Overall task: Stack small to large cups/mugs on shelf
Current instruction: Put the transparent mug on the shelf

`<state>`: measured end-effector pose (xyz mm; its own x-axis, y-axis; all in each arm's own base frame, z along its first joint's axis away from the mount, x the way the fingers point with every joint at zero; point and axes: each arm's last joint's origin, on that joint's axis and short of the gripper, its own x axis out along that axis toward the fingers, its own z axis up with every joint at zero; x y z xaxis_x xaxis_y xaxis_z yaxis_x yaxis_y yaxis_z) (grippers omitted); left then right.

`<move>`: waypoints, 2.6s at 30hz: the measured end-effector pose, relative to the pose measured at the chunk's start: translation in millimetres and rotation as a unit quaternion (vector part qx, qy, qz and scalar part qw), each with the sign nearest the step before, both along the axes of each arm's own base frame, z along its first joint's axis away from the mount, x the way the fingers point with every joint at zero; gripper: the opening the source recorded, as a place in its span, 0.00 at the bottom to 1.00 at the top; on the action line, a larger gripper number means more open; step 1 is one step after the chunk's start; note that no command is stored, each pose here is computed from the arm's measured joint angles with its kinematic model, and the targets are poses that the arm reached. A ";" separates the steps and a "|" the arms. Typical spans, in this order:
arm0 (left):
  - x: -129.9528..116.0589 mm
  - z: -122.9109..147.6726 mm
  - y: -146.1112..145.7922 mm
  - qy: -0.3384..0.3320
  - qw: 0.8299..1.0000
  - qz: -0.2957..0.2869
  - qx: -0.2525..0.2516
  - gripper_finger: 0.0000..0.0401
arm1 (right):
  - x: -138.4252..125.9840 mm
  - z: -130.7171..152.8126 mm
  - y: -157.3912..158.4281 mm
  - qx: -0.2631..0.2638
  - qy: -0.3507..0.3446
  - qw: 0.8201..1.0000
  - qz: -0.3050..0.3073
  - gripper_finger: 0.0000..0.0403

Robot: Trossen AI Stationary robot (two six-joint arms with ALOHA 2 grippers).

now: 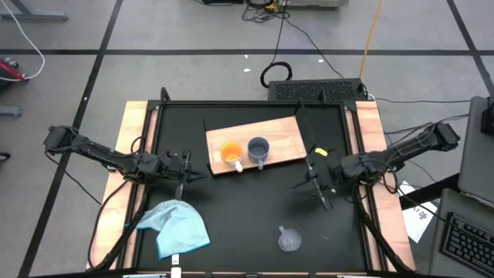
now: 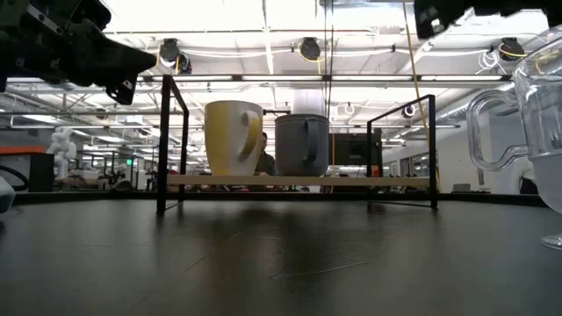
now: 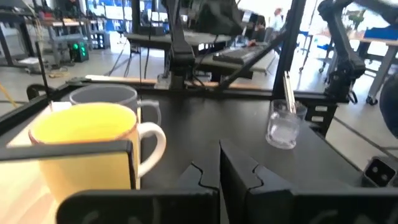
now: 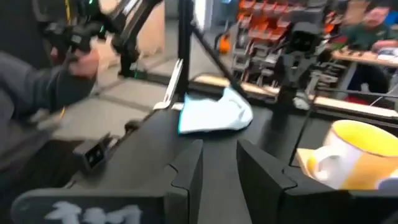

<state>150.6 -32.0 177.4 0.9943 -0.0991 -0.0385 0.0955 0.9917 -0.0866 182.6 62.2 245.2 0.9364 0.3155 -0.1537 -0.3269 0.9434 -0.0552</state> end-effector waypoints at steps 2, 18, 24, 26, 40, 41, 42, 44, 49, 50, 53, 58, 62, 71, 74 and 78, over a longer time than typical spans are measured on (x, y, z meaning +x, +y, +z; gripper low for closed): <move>-0.1 -1.9 0.0 0.010 1.000 0.000 0.002 0.00 | 5.7 10.7 4.8 -0.019 0.022 1.000 0.008 0.24; 0.0 -2.5 0.9 0.013 1.000 0.015 -0.001 0.01 | 45.0 36.6 32.7 -0.028 0.206 0.976 -0.064 0.24; 0.0 -2.6 1.0 0.014 1.000 0.020 -0.009 0.00 | 48.9 37.1 71.6 -0.010 0.251 0.968 0.020 0.24; 0.0 -2.6 0.9 0.014 1.000 0.020 -0.009 0.01 | 46.1 33.6 83.3 -0.013 0.272 0.962 0.035 0.24; 0.1 0.0 0.4 0.002 1.000 0.012 -0.027 0.02 | 56.1 -17.8 113.0 0.022 0.405 0.914 0.000 0.24; 0.1 0.4 0.4 0.001 0.999 0.011 -0.030 0.02 | 56.7 -18.3 113.5 0.022 0.404 0.915 0.001 0.24; 0.1 0.7 0.4 -0.001 0.999 0.011 -0.034 0.02 | 57.2 -18.4 113.8 0.023 0.402 0.915 0.001 0.24; 0.1 1.1 0.4 -0.003 0.999 0.011 -0.038 0.02 | 57.4 -18.3 113.9 0.022 0.400 0.916 0.002 0.24; 0.1 1.2 0.4 -0.003 0.999 0.011 -0.039 0.02 | 60.0 -18.2 110.8 0.018 0.393 0.919 -0.011 0.24; 0.1 1.2 0.4 -0.003 0.999 0.011 -0.039 0.02 | 60.8 -18.1 109.9 0.023 0.394 0.919 -0.015 0.24; 0.1 1.2 0.3 -0.003 0.999 0.011 -0.039 0.02 | 61.5 -18.2 108.8 0.055 0.412 0.909 -0.015 0.24; 0.1 1.1 0.3 -0.002 0.999 0.011 -0.040 0.02 | 60.0 -18.8 109.6 0.092 0.435 0.895 -0.028 0.24; 0.1 1.1 0.4 -0.003 0.999 0.011 -0.037 0.02 | 57.3 -21.5 107.3 0.111 0.460 0.879 -0.059 0.24; 0.1 1.0 0.4 -0.002 0.999 0.011 -0.037 0.02 | 54.8 -25.8 105.7 0.110 0.471 0.872 -0.070 0.24; 0.1 1.0 0.3 -0.002 0.999 0.011 -0.037 0.02 | 55.5 -25.2 106.1 0.115 0.468 0.873 -0.070 0.24; 0.1 0.8 0.3 -0.002 0.999 0.011 -0.037 0.02 | 57.3 -30.7 107.4 0.116 0.477 0.868 -0.079 0.24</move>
<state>150.7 -31.6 178.2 0.9964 -0.0801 -0.0288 0.0746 0.9845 -0.1590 239.8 169.5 214.4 0.4514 0.3211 -0.8325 0.0143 0.9303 0.3665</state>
